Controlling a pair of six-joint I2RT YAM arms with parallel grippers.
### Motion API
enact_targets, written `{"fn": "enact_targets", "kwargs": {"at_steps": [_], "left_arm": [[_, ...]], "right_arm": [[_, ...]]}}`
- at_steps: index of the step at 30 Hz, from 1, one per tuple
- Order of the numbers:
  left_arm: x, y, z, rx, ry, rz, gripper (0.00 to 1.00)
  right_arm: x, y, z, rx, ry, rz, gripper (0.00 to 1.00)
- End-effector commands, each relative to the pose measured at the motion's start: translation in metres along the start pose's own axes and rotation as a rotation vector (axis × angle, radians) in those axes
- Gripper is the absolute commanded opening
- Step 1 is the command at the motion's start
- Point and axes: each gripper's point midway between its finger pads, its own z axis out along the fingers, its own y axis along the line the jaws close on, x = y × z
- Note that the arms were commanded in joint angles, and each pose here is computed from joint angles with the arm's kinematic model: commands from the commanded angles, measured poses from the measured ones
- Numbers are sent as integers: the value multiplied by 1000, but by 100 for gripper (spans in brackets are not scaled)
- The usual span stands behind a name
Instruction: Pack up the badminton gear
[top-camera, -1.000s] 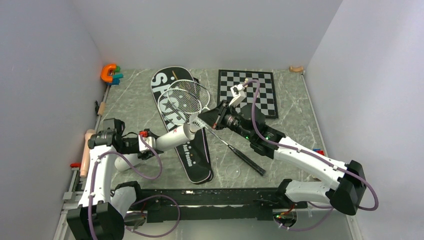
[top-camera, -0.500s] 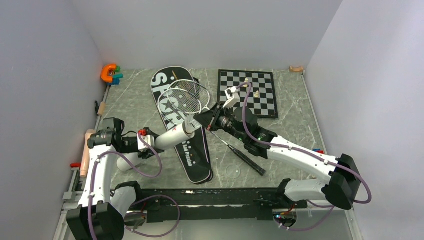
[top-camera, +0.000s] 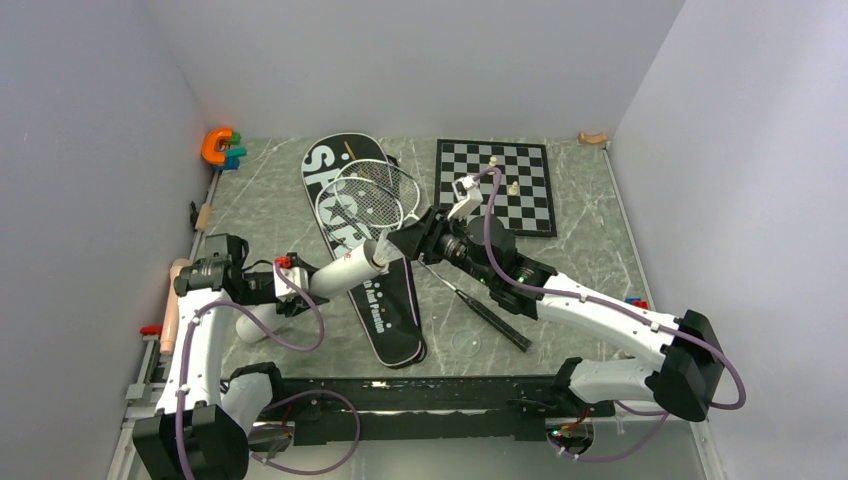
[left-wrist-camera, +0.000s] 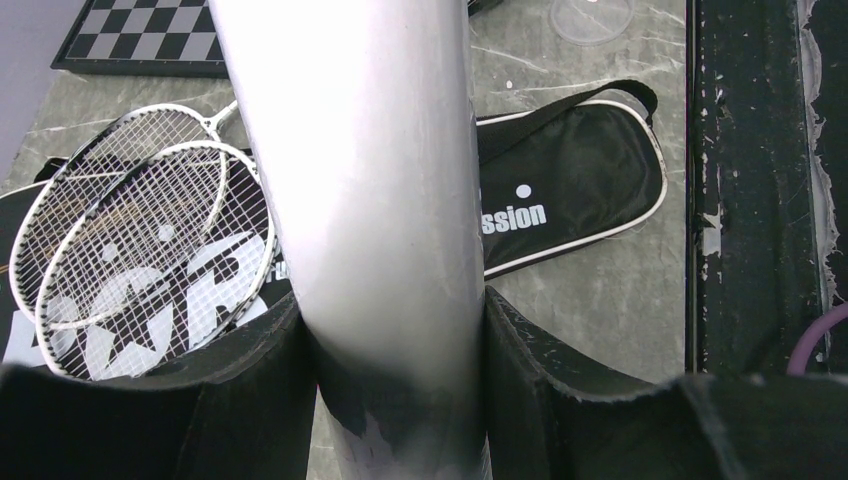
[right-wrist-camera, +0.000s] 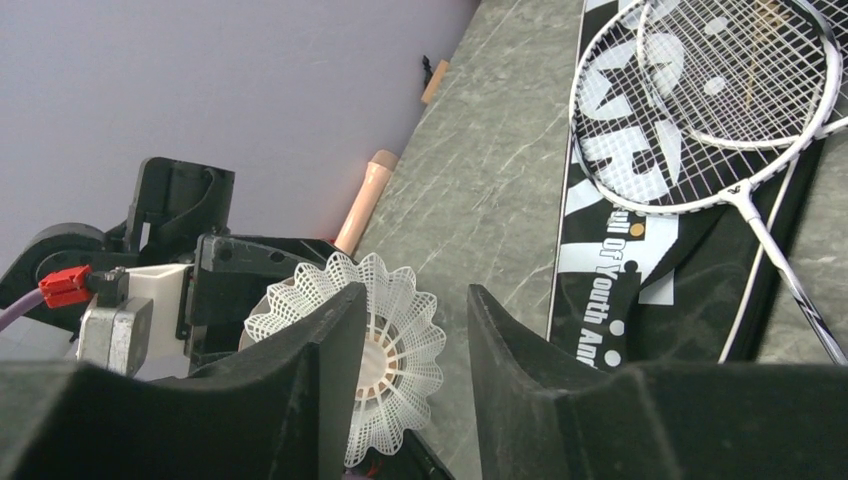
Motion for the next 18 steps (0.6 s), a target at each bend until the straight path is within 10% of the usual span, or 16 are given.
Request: {"fn": "enact_targets", "kwargs": {"at_steps": [1,18], "left_arm": [[-25,8,-1,-14,-84,37,39],[-26,10,-1,-18,-88,32,39]], "right_arm": [[-13,10,-10,-18,-28,-32,51],[22,22,-9,-85,150,-176,44]]}}
